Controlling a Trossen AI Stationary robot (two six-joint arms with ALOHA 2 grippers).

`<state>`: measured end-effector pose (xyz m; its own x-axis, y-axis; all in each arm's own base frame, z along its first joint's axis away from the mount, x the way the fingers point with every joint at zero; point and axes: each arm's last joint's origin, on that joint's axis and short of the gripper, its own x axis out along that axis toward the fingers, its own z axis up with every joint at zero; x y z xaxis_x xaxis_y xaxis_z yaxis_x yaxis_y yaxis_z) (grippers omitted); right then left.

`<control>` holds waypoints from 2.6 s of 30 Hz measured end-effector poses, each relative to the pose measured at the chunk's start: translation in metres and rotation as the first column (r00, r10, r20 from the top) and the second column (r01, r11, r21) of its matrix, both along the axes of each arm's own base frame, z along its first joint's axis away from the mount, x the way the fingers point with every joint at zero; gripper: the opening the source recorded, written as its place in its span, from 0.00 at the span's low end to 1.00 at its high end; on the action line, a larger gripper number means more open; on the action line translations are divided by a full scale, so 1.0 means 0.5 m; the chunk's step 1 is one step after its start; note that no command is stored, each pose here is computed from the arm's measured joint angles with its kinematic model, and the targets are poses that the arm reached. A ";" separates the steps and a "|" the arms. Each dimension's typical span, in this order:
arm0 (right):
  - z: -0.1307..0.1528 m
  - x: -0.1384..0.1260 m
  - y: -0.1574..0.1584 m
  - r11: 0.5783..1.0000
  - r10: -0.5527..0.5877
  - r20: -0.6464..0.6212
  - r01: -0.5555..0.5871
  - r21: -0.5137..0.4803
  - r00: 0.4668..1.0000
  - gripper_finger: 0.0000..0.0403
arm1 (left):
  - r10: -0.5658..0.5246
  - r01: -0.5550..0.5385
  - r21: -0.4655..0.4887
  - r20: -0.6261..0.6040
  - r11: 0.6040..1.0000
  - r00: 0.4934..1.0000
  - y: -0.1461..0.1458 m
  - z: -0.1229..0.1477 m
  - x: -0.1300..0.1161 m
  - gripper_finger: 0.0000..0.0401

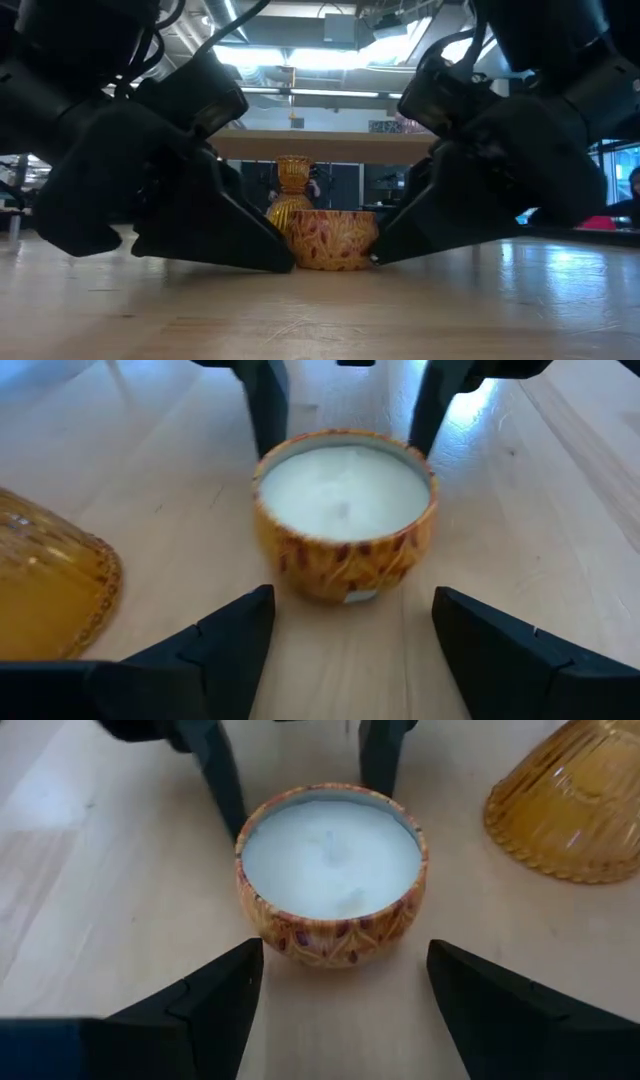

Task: Pick & Place candle stick holders
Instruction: Adjust the yellow glass candle holder on the table

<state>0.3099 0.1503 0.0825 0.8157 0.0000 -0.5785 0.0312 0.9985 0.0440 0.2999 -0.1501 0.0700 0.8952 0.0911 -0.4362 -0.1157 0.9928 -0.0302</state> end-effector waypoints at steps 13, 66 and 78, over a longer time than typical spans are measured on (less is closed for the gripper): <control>0.004 0.004 0.000 1.000 0.007 0.022 -0.007 -0.002 1.000 0.63 | -0.008 0.008 0.012 -0.001 1.000 1.000 -0.001 0.000 0.001 0.68; 0.001 0.001 0.000 1.000 0.019 0.002 -0.019 0.014 1.000 0.49 | 0.055 -0.055 -0.015 0.010 0.998 0.998 0.016 0.002 0.009 0.83; 0.001 0.001 0.000 1.000 0.021 0.001 -0.021 0.015 1.000 0.49 | 0.057 -0.057 -0.037 0.018 0.998 0.998 0.016 0.003 0.010 0.83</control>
<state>0.3106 0.1505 0.0829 0.8158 0.0264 -0.5777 0.0097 0.9982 0.0593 0.3048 -0.1422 0.0716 0.8970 0.1268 -0.4234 -0.1713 0.9828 -0.0686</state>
